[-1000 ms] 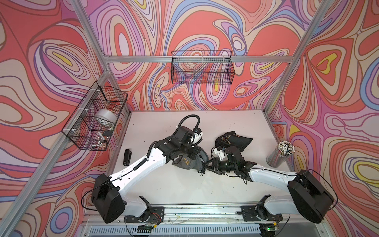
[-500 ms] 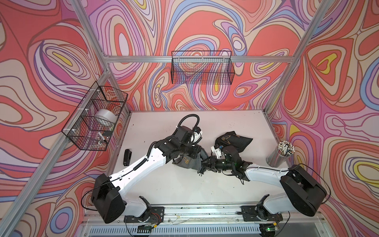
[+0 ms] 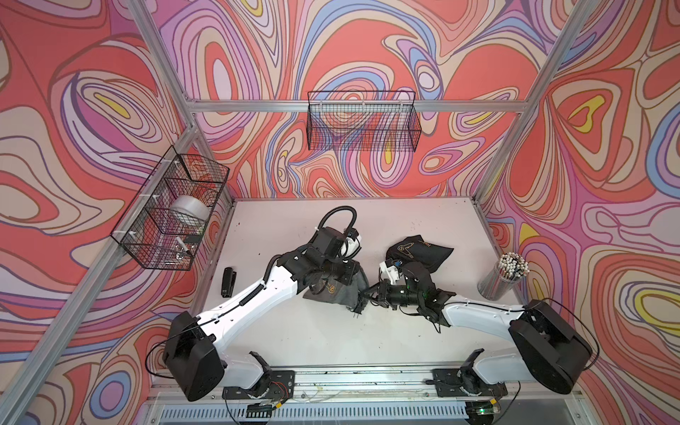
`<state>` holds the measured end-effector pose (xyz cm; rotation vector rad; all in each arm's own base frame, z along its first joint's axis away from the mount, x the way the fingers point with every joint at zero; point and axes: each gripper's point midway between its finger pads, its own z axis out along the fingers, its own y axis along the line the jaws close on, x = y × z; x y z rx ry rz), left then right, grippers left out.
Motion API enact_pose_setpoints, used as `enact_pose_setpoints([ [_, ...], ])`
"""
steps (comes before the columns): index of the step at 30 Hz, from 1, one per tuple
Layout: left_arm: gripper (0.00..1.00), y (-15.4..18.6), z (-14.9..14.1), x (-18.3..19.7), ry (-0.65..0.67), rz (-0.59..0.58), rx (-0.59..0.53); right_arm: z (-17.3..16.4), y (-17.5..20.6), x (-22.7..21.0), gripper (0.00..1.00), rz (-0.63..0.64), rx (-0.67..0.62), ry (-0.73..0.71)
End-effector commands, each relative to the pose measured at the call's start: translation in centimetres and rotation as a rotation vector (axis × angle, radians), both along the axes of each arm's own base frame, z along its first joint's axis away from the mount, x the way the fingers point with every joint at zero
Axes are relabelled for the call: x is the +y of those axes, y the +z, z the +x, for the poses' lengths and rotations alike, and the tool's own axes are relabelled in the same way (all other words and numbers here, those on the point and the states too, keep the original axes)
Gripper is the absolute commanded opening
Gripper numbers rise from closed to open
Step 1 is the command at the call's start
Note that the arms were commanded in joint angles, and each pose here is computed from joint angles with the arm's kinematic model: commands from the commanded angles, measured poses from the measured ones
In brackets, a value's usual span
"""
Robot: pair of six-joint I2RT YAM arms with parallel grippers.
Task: Pack away hair dryers
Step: Place the hair dryer in the drawstring bag.
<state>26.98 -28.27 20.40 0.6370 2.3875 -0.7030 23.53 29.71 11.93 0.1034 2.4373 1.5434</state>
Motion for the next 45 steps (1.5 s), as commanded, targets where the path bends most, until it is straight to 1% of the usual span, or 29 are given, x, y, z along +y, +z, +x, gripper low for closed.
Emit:
enact_pose_setpoints([
  [1,0.0,1.2,0.0,0.2,-0.013,-0.021,-0.044,-0.2,1.2,0.4,0.13,0.027,-0.019,0.022],
  [8,0.0,-0.2,-1.5,0.7,-0.063,-0.002,-0.019,-0.1,2.1,0.7,0.11,0.033,-0.018,0.033],
  [17,0.0,-2.9,-3.9,1.2,-0.146,0.034,0.057,0.7,3.6,0.9,0.04,0.057,-0.01,0.041],
  [28,0.0,-4.6,-6.3,0.4,-0.25,0.098,0.074,1.9,4.7,0.9,0.01,0.086,0.001,0.043],
  [30,0.0,-4.8,-5.8,0.6,-0.22,0.119,0.068,1.7,4.7,0.9,0.04,0.088,0.002,0.056],
  [31,0.0,-4.8,-5.4,0.8,-0.196,0.13,0.059,1.4,4.3,0.8,0.07,0.069,0.009,0.062],
  [33,0.0,-4.3,-4.8,1.0,-0.165,0.134,0.034,0.5,2.6,-0.2,0.1,-0.009,0.03,0.069],
  [37,0.01,-3.5,-4.2,0.9,-0.146,0.133,0.022,-2.1,-0.5,-2.4,0.24,-0.099,0.078,0.072],
  [39,0.01,-3.4,-3.9,0.8,-0.13,0.13,0.027,-3.1,-1.5,-3.4,0.31,-0.112,0.086,0.051],
  [42,0.02,-3.3,-3.6,0.7,-0.107,0.115,0.034,-3.7,-2.2,-4.1,0.33,-0.135,0.073,0.037],
  [45,0.03,-3.0,-3.4,0.6,-0.097,0.099,0.039,-4.2,-2.1,-3.6,0.33,-0.131,0.048,0.06],
])
